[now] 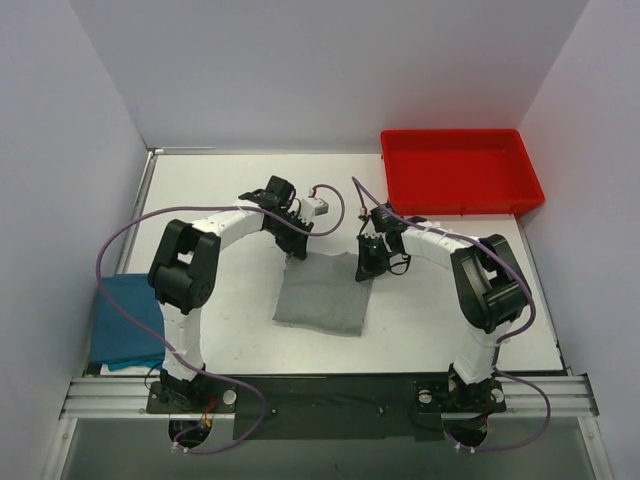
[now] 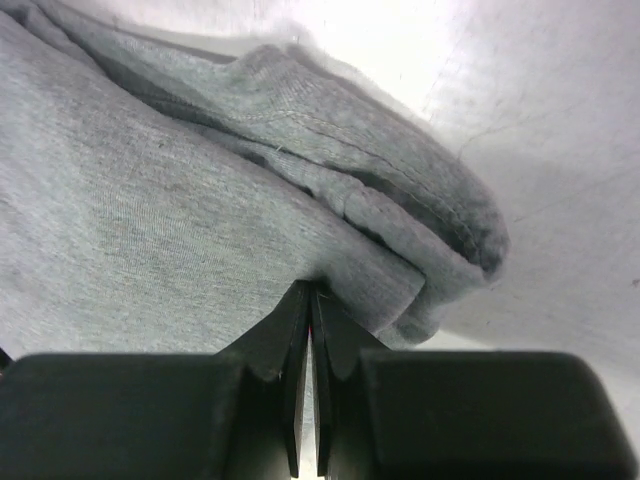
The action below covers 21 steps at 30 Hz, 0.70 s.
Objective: Fold and stack the t-shirts
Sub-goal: Smooth out wrinkles on the folded tshirt
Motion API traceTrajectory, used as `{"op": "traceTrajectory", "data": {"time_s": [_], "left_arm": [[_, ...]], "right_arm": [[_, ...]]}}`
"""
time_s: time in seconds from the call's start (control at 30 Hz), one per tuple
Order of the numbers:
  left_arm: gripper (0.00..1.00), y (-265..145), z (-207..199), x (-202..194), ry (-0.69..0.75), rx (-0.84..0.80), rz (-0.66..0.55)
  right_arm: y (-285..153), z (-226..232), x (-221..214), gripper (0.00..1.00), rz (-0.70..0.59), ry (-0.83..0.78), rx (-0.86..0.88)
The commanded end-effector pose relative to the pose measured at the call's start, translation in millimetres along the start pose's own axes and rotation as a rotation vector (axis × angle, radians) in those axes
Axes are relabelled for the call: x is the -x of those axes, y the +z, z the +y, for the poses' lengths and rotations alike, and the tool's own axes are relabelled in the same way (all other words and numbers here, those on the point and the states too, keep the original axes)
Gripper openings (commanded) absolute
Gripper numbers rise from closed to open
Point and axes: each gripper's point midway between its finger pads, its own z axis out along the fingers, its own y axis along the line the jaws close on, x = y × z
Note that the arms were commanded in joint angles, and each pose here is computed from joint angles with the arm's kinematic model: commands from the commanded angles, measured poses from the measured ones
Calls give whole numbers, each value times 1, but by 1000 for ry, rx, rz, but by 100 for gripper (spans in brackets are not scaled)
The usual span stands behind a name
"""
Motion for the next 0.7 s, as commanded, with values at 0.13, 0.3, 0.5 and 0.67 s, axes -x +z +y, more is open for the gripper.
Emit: {"op": "traceTrajectory", "data": {"time_s": [0.13, 0.3, 0.5, 0.67], "left_arm": [[10, -2, 41, 25, -38, 168, -91], [29, -36, 55, 57, -128, 286, -163], [50, -83, 46, 56, -362, 360, -200], [71, -73, 20, 9, -499, 302, -147]], "right_arm": [[3, -23, 19, 0, -16, 80, -106], [-17, -18, 43, 2, -52, 19, -134], [-50, -10, 51, 41, -126, 22, -146], [-54, -8, 24, 62, -87, 51, -145]]}}
